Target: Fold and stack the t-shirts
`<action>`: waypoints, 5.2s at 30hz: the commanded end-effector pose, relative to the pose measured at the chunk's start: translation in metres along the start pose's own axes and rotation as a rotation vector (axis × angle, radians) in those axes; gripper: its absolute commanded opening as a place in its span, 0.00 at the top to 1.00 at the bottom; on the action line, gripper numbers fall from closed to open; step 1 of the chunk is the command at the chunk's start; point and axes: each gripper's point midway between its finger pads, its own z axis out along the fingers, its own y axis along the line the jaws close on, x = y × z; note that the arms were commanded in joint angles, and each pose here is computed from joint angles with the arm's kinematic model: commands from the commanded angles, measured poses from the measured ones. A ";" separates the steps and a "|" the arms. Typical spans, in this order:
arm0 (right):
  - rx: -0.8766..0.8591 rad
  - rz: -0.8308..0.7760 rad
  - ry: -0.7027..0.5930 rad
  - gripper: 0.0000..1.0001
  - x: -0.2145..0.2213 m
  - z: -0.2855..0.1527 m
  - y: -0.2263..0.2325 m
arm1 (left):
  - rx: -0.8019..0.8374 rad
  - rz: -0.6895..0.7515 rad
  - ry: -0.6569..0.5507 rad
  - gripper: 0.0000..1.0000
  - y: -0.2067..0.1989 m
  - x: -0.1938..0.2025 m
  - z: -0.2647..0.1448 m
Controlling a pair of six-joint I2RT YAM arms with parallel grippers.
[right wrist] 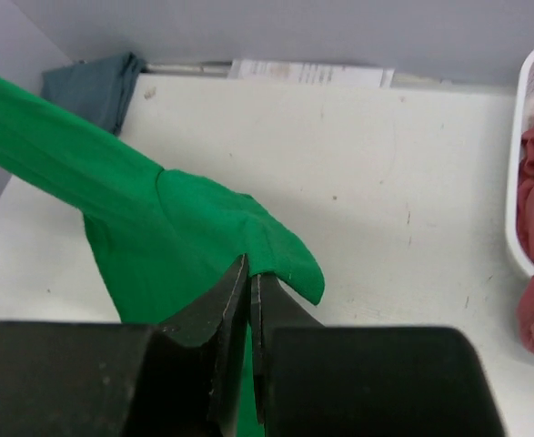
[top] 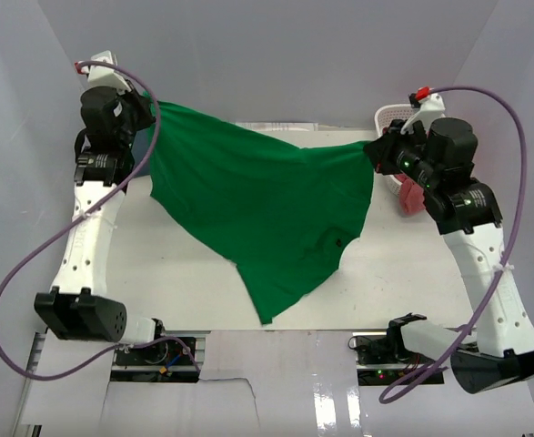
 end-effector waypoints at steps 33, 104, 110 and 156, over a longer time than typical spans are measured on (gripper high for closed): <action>-0.219 -0.383 -0.616 0.92 -0.187 -0.186 0.094 | 0.047 -0.099 -0.192 1.00 0.007 -0.028 -0.188; -0.452 -0.324 -0.961 0.92 -0.154 -0.354 0.148 | 0.165 -0.207 -0.461 1.00 0.014 -0.035 -0.336; -0.510 -0.260 -0.836 0.92 -0.134 -0.310 0.144 | 0.170 -0.208 -0.440 1.00 0.012 -0.032 -0.331; -0.482 -0.120 -0.642 0.92 -0.108 -0.202 0.112 | 0.087 -0.205 -0.255 1.00 0.022 0.024 -0.251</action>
